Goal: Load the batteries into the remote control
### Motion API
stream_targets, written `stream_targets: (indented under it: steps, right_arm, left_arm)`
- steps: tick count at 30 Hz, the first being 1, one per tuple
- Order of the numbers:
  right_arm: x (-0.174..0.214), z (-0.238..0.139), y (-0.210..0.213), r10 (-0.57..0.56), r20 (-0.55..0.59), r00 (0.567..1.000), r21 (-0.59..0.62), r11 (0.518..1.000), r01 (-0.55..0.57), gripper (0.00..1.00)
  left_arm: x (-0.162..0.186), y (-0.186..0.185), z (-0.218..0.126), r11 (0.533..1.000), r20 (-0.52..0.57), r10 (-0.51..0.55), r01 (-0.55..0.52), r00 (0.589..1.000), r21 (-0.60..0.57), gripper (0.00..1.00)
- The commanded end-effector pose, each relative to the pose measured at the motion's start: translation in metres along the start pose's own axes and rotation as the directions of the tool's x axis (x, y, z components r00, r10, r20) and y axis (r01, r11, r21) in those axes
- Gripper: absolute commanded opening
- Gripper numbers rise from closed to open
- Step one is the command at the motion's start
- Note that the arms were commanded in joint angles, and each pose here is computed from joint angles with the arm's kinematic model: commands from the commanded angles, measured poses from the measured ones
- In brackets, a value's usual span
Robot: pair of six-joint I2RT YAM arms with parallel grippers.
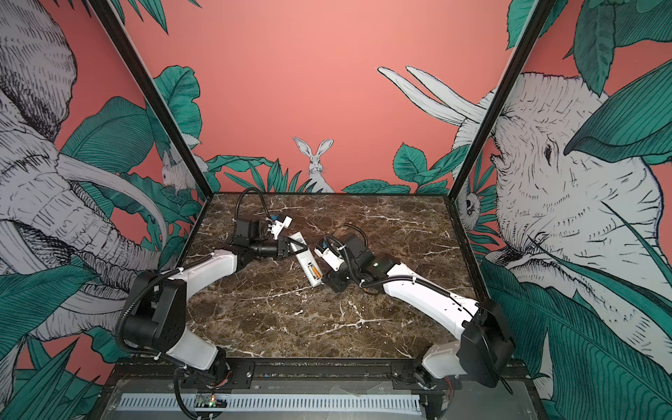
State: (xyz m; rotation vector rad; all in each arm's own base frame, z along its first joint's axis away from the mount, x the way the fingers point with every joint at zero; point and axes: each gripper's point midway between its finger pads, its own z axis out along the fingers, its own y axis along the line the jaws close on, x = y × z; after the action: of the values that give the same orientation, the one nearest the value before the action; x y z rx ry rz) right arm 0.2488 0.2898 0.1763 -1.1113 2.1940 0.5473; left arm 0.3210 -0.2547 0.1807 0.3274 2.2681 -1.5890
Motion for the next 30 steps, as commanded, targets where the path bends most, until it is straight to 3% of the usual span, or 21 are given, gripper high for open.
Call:
stream_targets:
  steps: [1, 6, 11, 15, 19, 24, 30]
  right_arm:
    - [-0.004, -0.004, 0.002, 0.005, 0.063, 0.998, -0.086, 0.996, 0.000, 0.66]
    - [-0.006, 0.001, 0.002, 0.154, 0.117, 0.981, -0.226, 0.966, -0.125, 0.70]
    - [-0.003, 0.015, -0.012, 0.350, 0.093, 0.932, -0.240, 0.916, -0.320, 0.70]
    - [-0.005, 0.022, -0.025, 0.537, 0.144, 0.831, -0.248, 0.833, -0.495, 0.71]
    - [-0.008, 0.023, -0.033, 0.653, 0.208, 0.728, -0.282, 0.753, -0.594, 0.71]
    - [-0.014, 0.023, -0.040, 0.735, 0.281, 0.618, -0.357, 0.677, -0.643, 0.72]
    - [-0.027, 0.023, -0.041, 0.780, 0.320, 0.537, -0.460, 0.624, -0.632, 0.71]
  left_arm:
    - [-0.002, -0.016, -0.004, 0.998, -0.007, 0.014, -0.013, 1.000, 0.060, 0.18]
    - [-0.004, -0.024, -0.006, 0.996, -0.006, 0.011, -0.010, 1.000, 0.092, 0.17]
    - [-0.015, -0.028, -0.013, 0.993, 0.059, 0.011, -0.018, 0.998, 0.118, 0.17]
    - [-0.023, -0.025, -0.016, 0.992, 0.116, -0.016, 0.002, 0.993, 0.123, 0.17]
    - [-0.027, -0.020, -0.017, 0.993, 0.163, -0.040, 0.021, 0.986, 0.117, 0.17]
    - [-0.031, -0.012, -0.021, 0.991, 0.206, -0.074, 0.050, 0.976, 0.121, 0.17]
    - [-0.036, -0.006, -0.023, 0.986, 0.216, -0.106, 0.075, 0.971, 0.151, 0.17]
